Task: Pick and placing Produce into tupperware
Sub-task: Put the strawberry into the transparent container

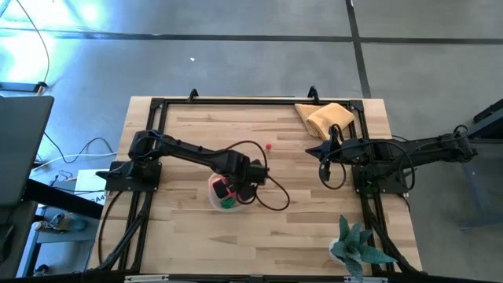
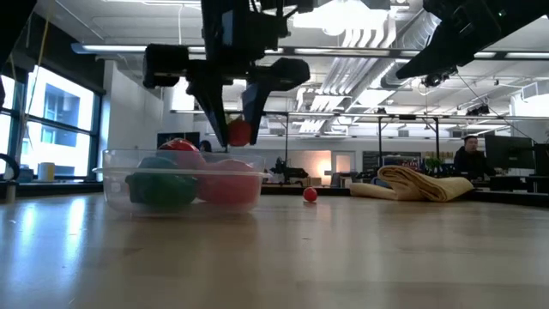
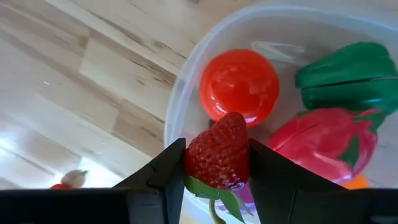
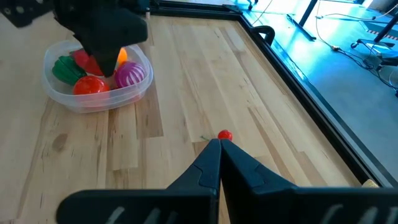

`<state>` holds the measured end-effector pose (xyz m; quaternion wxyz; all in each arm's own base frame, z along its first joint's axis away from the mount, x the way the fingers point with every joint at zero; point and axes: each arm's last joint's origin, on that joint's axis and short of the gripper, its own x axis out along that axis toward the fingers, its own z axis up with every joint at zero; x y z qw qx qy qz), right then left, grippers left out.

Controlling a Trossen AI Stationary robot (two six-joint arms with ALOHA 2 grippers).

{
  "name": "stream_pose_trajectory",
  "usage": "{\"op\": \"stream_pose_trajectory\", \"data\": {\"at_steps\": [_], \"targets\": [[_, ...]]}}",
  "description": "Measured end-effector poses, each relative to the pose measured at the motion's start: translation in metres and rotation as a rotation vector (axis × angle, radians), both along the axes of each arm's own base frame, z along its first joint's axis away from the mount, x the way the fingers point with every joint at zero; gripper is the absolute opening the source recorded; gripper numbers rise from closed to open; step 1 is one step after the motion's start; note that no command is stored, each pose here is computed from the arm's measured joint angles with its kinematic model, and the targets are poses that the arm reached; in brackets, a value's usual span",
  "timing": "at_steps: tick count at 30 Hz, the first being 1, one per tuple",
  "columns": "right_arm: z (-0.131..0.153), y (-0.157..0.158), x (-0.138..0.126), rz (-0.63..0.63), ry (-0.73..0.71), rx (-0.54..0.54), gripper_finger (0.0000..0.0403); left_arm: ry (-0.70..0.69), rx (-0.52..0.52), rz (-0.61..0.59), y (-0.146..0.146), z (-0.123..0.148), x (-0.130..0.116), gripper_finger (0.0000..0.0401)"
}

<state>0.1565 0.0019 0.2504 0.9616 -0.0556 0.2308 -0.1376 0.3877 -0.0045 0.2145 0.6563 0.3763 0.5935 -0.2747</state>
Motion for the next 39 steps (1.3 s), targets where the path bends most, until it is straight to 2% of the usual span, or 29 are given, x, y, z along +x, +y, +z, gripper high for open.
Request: {"op": "stream_pose_trajectory", "data": {"at_steps": [17,33,39], "targets": [[0.000,0.000,0.000,0.000,0.004,0.000,0.0000,0.038,0.040,0.032,0.006,-0.025,-0.007,0.0138],[0.000,0.000,0.000,0.000,0.004,0.000,0.0000,0.044,0.048,0.060,0.007,-0.027,-0.008,0.0138],[0.000,0.000,0.000,0.000,0.004,0.000,0.0000,0.041,0.082,0.073,0.008,-0.027,-0.008,0.0150]]}}
